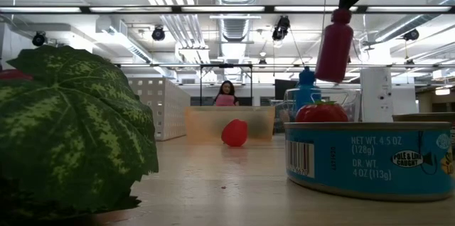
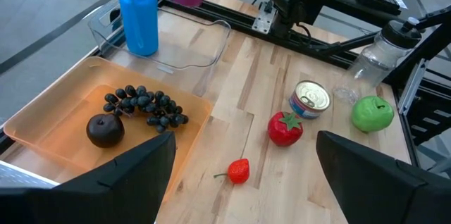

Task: Pick & Place Food Item
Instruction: Put the purple tumbler into the transparent bin

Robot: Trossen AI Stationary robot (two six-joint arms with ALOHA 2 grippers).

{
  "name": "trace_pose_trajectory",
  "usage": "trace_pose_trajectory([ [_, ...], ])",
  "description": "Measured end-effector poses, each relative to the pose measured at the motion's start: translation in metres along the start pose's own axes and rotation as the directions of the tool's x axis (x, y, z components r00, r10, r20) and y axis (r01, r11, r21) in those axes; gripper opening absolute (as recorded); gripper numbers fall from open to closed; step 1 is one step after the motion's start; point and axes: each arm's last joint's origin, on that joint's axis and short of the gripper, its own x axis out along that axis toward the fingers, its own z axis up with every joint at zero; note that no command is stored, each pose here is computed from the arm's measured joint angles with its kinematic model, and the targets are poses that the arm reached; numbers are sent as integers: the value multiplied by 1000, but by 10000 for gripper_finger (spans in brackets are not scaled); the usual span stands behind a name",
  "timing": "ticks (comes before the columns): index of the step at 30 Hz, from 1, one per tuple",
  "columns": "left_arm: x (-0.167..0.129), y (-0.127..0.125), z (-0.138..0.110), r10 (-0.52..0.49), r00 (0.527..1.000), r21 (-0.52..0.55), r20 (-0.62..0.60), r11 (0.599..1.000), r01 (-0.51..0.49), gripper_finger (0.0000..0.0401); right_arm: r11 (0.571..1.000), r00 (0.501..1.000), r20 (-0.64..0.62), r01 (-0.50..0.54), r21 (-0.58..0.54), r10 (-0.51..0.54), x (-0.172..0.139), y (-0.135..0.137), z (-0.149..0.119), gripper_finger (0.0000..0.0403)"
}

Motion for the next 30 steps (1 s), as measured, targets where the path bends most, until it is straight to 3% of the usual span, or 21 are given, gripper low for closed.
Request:
trace_pose_trajectory([
  [12, 0, 0, 0, 0, 1000, 0, 0, 1000, 0, 347, 997, 998, 23, -59, -57, 61, 6, 16, -2, 66],
  [30, 0, 0, 0, 1, 1000, 0, 0, 1000, -1, 349, 997, 999, -32, 21, -78, -24, 45, 16, -9, 66],
])
